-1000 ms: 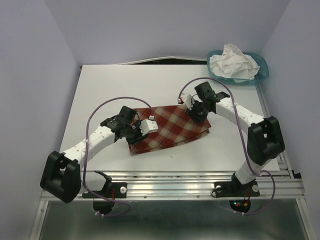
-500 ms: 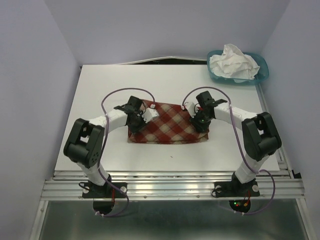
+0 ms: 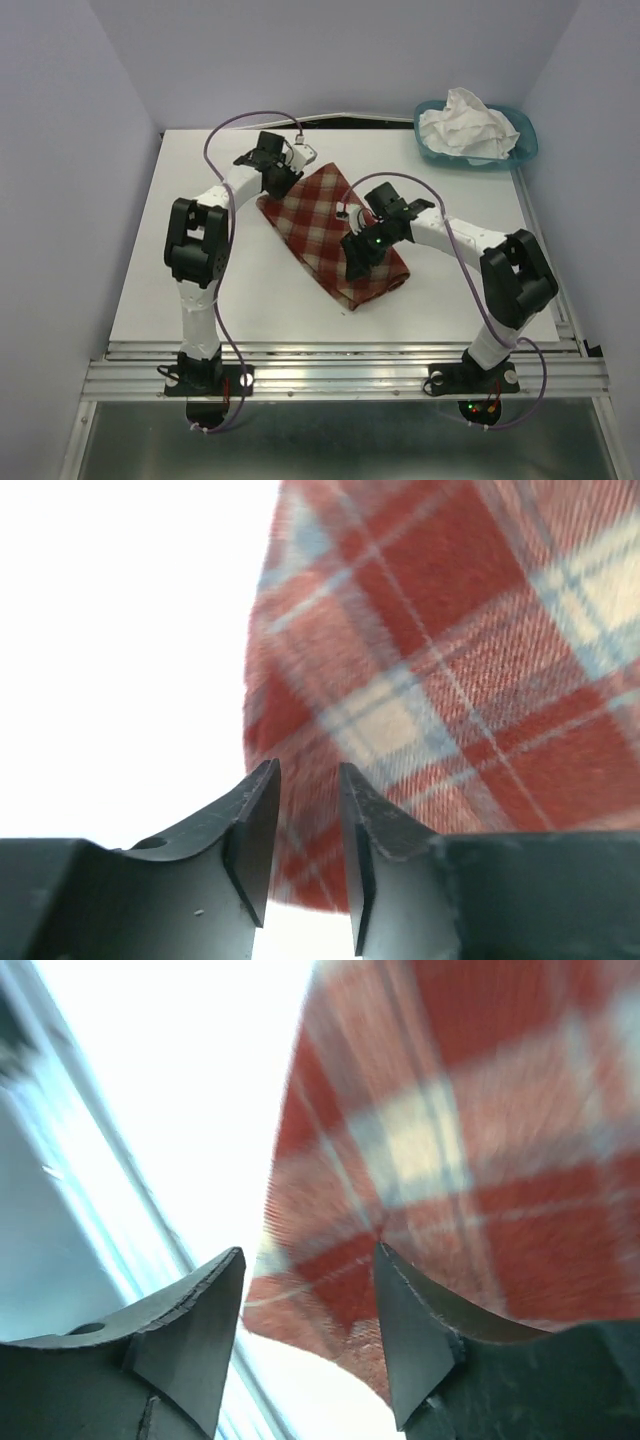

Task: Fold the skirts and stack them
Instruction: Fold the skirt

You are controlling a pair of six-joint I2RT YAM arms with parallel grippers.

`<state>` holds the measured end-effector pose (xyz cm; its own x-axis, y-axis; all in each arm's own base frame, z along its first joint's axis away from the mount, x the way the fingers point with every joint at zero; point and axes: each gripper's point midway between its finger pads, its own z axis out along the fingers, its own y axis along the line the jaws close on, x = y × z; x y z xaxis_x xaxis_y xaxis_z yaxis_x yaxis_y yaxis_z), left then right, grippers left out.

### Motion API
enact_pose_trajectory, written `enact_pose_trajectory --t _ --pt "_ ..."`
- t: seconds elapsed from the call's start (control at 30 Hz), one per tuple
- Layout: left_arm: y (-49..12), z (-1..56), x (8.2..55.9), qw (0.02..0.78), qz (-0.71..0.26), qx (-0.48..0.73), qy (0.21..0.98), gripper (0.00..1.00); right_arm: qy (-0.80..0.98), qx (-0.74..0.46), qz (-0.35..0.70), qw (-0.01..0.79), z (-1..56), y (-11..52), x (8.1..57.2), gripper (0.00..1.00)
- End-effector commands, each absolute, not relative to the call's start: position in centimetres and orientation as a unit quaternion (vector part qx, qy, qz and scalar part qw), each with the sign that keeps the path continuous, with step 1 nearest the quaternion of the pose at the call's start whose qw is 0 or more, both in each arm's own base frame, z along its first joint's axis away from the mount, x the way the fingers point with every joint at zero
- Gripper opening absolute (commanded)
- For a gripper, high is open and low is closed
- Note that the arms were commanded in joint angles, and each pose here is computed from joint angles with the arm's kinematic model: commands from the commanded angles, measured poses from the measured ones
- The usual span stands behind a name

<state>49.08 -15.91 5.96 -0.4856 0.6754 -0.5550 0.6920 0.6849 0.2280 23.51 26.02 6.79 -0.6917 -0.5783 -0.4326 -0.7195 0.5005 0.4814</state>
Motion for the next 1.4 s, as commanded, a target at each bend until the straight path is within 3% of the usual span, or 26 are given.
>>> enact_pose_trajectory --t 0.0,0.17,0.37,0.53,1.0,1.07,1.17,1.2,1.37 --pt "-17.2 15.1 49.1 0.396 -0.043 0.377 0.836 0.43 0.820 -0.361 0.399 0.195 16.0 29.8 26.1 0.60" --pt "-17.7 18.1 44.0 0.414 -0.093 0.383 0.821 0.45 0.845 -0.335 0.334 0.249 16.2 26.5 30.0 0.63" --pt "-19.6 13.1 35.1 0.336 -0.191 0.403 0.829 0.45 0.873 -0.306 0.303 0.229 12.4 21.9 31.7 0.60" --pt "-21.5 8.8 31.5 0.283 -0.219 0.422 0.833 0.43 0.887 -0.301 0.300 0.180 8.3 20.6 30.2 0.56" --pt "-18.3 4.5 37.9 0.255 -0.163 0.387 0.871 0.37 0.885 -0.207 0.410 0.070 2.9 23.5 24.0 0.53" --pt "-18.1 6.9 38.4 0.287 -0.154 0.399 0.857 0.40 0.876 -0.214 0.426 0.069 4.0 24.5 23.9 0.55" --pt "-18.4 11.8 37.3 0.348 -0.152 0.441 0.813 0.53 0.852 -0.222 0.470 0.068 7.3 26.3 23.7 0.61" --pt "-18.3 12.2 36.2 0.353 -0.152 0.452 0.805 0.60 0.841 -0.225 0.487 0.068 8.5 26.7 23.7 0.63" --pt "-18.8 17.9 31.2 0.435 -0.091 0.521 0.729 0.71 0.823 -0.238 0.503 0.117 13.5 27.8 25.6 0.66"
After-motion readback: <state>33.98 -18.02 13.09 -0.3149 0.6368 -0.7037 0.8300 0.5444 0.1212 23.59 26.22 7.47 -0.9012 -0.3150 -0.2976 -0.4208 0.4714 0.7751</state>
